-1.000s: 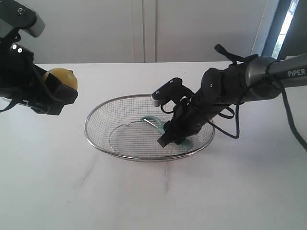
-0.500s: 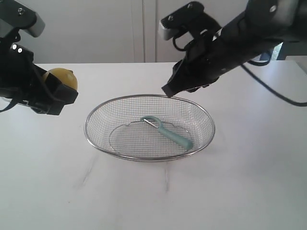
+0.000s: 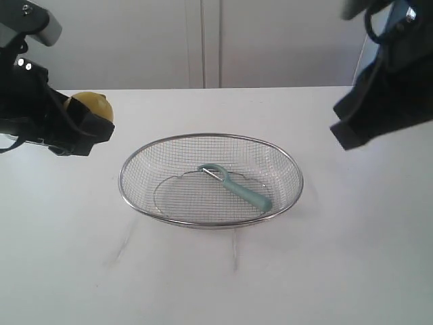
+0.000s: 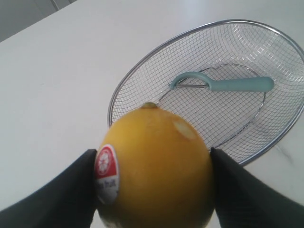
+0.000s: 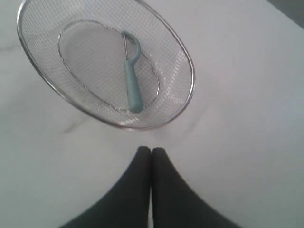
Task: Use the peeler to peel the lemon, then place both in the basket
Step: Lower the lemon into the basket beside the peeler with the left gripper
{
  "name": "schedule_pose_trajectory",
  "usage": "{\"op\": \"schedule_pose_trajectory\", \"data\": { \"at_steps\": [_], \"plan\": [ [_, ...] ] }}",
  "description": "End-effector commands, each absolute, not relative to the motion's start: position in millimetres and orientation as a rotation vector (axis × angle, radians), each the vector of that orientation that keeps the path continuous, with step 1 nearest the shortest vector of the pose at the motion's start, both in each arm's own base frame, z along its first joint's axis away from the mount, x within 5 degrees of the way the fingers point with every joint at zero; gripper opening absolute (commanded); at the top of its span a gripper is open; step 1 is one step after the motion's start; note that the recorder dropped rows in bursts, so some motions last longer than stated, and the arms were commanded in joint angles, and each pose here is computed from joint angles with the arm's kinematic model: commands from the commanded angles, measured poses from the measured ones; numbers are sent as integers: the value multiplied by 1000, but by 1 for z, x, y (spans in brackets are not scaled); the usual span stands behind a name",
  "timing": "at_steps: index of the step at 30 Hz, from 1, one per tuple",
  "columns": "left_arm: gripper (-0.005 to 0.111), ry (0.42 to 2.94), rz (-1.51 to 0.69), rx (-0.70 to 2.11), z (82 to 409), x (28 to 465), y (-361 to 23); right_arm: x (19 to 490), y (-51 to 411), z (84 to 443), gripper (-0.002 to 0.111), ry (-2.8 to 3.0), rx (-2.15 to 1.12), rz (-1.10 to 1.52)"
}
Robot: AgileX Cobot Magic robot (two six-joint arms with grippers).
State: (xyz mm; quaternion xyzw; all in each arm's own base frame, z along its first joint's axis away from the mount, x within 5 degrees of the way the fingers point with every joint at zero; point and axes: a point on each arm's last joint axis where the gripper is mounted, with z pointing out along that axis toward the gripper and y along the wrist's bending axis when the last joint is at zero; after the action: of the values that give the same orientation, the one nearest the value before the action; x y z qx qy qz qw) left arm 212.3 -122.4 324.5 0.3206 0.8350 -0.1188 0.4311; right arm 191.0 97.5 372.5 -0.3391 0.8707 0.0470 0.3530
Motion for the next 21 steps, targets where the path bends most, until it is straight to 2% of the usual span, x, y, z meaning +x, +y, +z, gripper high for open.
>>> {"op": "schedule_pose_trajectory", "data": {
  "at_steps": [1, 9, 11, 15, 19, 21],
  "plan": [
    [0, 2084, -316, 777, 318, 226, -129, 176, 87, 363, 0, 2282, -844, 93],
    [0, 2160, -334, 841, 311, 290, -168, 173, 84, 364, 0, 2197, -755, 109],
    [0, 2225, -350, 875, 290, 320, -189, 172, 83, 363, 0, 2203, -755, 109],
    [0, 2323, -380, 867, 248, 350, -207, 172, 83, 363, 0, 2210, -734, 118],
    [0, 2389, -402, 935, 204, 360, -215, 172, 83, 361, 0, 2232, -711, 128],
    [0, 2398, -414, 945, 195, 361, -217, 172, 83, 359, 0, 2239, -713, 127]
  ]
}}
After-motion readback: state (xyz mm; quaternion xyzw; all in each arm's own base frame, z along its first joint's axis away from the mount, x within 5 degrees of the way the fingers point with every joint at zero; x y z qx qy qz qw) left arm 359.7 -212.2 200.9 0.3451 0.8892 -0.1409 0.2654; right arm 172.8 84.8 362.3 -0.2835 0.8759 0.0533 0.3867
